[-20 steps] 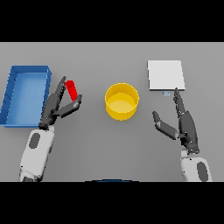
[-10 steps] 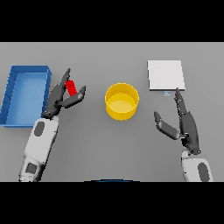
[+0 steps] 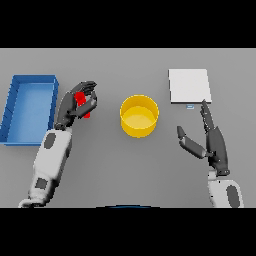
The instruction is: Pick up the red beaker and tilt it to pour out 1 green nut into yellow bowl. Pick up the yellow bowl and place it on the metallic measuring scale.
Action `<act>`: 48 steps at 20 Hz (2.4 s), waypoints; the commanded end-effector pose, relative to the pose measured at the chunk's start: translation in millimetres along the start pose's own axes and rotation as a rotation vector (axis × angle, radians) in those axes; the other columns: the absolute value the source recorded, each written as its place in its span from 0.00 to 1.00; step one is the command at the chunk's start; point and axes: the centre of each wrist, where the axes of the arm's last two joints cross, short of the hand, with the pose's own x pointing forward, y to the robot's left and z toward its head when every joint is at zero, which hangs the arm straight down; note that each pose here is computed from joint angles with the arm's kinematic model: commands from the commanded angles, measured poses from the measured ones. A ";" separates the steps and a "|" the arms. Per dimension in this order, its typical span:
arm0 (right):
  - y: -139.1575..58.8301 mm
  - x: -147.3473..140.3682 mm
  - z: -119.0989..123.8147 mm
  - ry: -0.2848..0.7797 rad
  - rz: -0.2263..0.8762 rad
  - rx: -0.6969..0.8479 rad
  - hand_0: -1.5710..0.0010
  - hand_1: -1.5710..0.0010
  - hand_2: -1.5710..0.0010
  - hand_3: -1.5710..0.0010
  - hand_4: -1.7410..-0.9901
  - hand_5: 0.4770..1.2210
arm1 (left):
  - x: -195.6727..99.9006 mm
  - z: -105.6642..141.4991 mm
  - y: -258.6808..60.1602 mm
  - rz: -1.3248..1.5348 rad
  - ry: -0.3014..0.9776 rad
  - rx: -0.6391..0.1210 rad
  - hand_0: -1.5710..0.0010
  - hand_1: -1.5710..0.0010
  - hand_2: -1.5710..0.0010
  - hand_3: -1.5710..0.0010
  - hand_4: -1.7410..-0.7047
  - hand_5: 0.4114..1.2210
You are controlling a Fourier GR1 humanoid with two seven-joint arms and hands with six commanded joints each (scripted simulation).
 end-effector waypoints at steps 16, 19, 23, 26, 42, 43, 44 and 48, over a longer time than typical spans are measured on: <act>1.4 -4.5 10.9 -0.009 0.012 -0.001 1.00 1.00 1.00 1.00 0.64 0.23 | 27.2 -3.2 -8.1 -0.002 -0.115 0.046 0.02 0.02 0.02 0.03 0.04 0.87; 1.8 -3.6 8.8 -0.027 0.014 0.008 1.00 1.00 1.00 1.00 0.64 0.24 | 51.7 -6.4 -6.1 -0.105 -0.159 0.001 0.01 0.01 0.01 0.01 0.02 0.87; 0.4 -1.6 7.6 -0.021 0.035 0.009 1.00 1.00 1.00 1.00 0.65 0.26 | 77.1 -6.6 -8.7 -0.347 -0.141 -0.089 0.00 0.00 0.00 0.01 0.01 0.88; -0.3 -1.9 7.9 -0.003 0.039 0.011 1.00 1.00 1.00 1.00 0.65 0.27 | 85.4 -9.6 -18.5 -0.441 -0.122 -0.127 0.00 0.00 0.00 0.01 0.01 0.87; 3.7 3.1 8.1 0.001 0.009 0.014 1.00 1.00 1.00 1.00 0.61 0.31 | 125.7 -32.8 -64.8 -1.390 -0.222 -0.283 0.00 0.00 0.00 0.00 0.09 0.98; 4.9 0.9 8.6 0.001 0.002 0.015 1.00 1.00 1.00 1.00 0.61 0.30 | 131.1 -33.0 -66.7 -1.438 -0.249 -0.305 0.00 0.00 0.00 0.00 0.07 0.98; 5.2 1.2 8.9 -0.005 -0.010 0.014 1.00 1.00 1.00 1.00 0.61 0.30 | 138.7 -35.0 -71.2 -1.505 -0.247 -0.330 0.00 0.00 0.00 0.06 0.06 0.98; 8.4 0.5 9.1 -0.009 -0.038 -0.001 1.00 1.00 1.00 1.00 0.60 0.26 | 144.9 -39.6 -87.6 -1.700 -0.306 -0.440 0.00 0.00 0.00 0.15 0.03 0.99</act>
